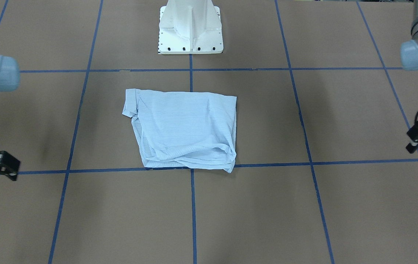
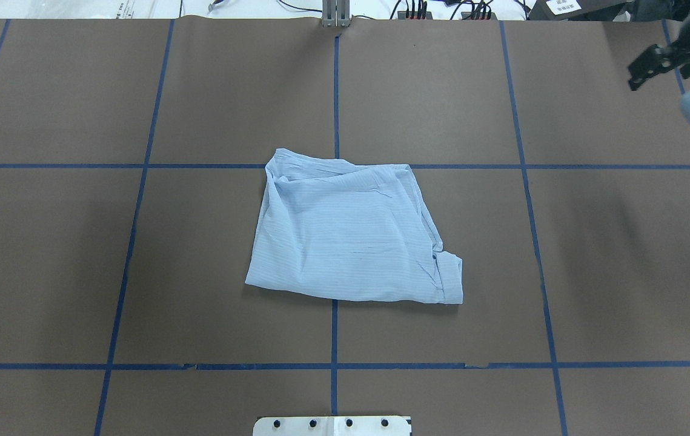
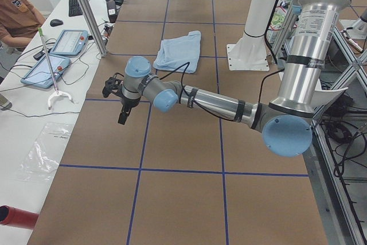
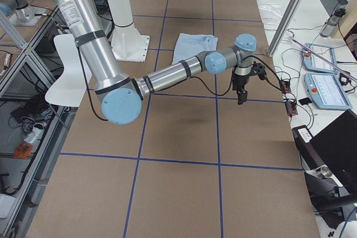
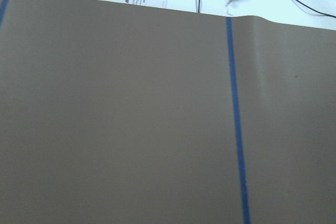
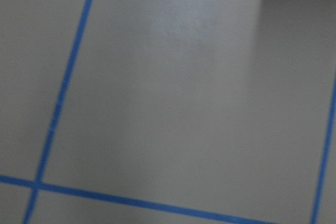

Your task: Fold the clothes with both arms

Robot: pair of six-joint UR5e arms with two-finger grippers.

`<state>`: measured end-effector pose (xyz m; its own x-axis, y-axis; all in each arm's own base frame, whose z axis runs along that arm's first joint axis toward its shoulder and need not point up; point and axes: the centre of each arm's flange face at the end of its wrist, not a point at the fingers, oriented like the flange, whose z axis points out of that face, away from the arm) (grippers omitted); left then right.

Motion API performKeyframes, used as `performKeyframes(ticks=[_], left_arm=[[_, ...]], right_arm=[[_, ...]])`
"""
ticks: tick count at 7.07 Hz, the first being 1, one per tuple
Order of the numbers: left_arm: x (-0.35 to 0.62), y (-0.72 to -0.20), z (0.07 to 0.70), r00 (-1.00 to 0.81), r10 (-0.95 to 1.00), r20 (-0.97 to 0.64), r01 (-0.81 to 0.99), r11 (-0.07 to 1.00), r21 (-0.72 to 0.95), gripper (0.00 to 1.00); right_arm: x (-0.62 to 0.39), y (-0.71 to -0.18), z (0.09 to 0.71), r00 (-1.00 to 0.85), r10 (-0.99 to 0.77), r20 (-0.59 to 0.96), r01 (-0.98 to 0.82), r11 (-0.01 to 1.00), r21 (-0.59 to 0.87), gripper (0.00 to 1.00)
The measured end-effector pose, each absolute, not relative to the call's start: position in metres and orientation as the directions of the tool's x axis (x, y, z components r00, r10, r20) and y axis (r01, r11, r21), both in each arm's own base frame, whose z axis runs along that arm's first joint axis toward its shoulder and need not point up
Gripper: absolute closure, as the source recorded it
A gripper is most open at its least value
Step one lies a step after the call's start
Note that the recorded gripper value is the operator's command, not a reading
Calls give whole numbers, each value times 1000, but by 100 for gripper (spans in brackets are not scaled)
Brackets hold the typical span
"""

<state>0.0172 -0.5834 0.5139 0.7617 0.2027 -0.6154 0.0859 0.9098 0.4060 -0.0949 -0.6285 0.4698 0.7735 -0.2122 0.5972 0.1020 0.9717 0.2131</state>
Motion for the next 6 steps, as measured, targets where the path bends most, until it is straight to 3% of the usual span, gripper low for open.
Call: performKeyframes(ticks=[4, 6], left_arm=[[-50, -523, 584, 768, 294, -569, -21, 899, 437, 1], [-54, -508, 615, 769, 268, -581, -19, 917, 398, 1]], right_arm=[[18, -529, 600, 685, -149, 713, 110, 989, 100, 0], [42, -500, 628, 680, -119, 724, 65, 993, 102, 0]])
